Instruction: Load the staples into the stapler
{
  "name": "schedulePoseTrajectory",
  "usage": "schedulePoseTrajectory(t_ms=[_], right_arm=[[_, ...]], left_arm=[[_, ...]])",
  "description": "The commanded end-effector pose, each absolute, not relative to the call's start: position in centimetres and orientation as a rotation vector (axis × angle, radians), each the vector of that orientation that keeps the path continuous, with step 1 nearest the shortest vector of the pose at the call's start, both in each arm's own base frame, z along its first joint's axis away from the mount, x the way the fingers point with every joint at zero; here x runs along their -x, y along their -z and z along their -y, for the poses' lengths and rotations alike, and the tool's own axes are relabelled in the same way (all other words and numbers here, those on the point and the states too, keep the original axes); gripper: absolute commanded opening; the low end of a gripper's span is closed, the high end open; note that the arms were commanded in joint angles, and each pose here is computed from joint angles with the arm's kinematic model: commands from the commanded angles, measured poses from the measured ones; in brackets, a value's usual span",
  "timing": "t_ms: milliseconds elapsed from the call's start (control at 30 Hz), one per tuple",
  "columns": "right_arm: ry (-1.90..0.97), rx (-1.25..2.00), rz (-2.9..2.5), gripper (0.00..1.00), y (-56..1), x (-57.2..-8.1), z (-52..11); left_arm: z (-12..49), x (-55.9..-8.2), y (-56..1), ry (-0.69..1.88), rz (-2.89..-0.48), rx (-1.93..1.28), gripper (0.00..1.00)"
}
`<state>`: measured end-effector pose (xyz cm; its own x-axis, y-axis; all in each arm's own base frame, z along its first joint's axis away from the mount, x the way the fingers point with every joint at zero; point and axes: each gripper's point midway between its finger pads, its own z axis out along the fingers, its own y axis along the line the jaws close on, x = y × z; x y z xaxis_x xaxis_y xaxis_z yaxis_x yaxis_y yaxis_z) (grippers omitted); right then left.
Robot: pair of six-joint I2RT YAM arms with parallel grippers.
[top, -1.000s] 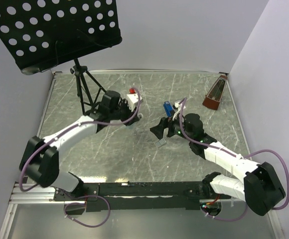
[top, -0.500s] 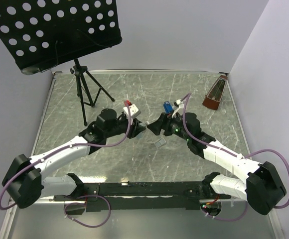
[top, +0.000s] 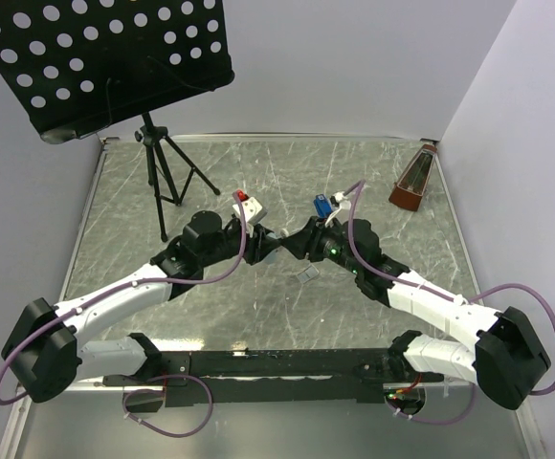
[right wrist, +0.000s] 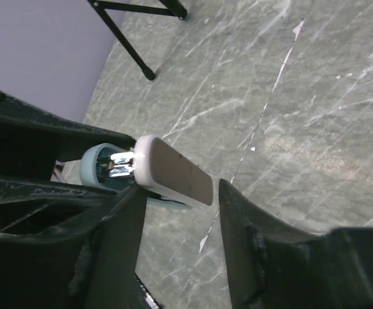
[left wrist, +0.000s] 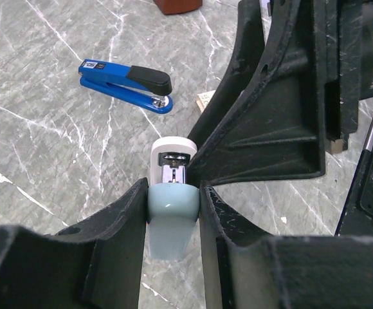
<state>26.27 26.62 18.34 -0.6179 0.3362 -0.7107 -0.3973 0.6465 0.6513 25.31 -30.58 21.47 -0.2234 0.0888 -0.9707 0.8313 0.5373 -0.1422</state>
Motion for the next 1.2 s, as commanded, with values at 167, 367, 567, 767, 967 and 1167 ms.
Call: schedulePoseTrajectory(t_ms=[167, 367, 567, 767, 967, 1167], right_arm=[[-0.967, -0.038, -1.856, 0.08, -20.3, -28.4, -25.2], [-1.031, -0.077, -1.822, 0.02, -21.0, -27.9, -25.3], [-1.164, -0.122, -1.763, 0.00, -22.0, -27.4, -25.9], [-1.306, -0.278, -1.647, 0.00, -23.5, -27.1, -23.6], [-1.453, -0.492, -1.509, 0.00, -24.9, -27.1, -20.2], [-1.606, -0.636, -1.403, 0.00, -25.5, -26.5, -19.1]], left_arm=[[31.1, -24.0, -24.9, 0.898, -1.576, -0.768, 0.01], [30.7, -23.2, -26.2, 0.923, -1.524, -0.744, 0.01], [30.7, -22.2, -27.0, 0.954, -1.468, -0.746, 0.01], [28.7, -20.7, -29.1, 0.991, -1.346, -0.642, 0.01], [26.3, -18.7, -29.5, 1.044, -1.246, -0.524, 0.01], [25.3, -16.9, -29.7, 1.138, -1.155, -0.417, 0.01]])
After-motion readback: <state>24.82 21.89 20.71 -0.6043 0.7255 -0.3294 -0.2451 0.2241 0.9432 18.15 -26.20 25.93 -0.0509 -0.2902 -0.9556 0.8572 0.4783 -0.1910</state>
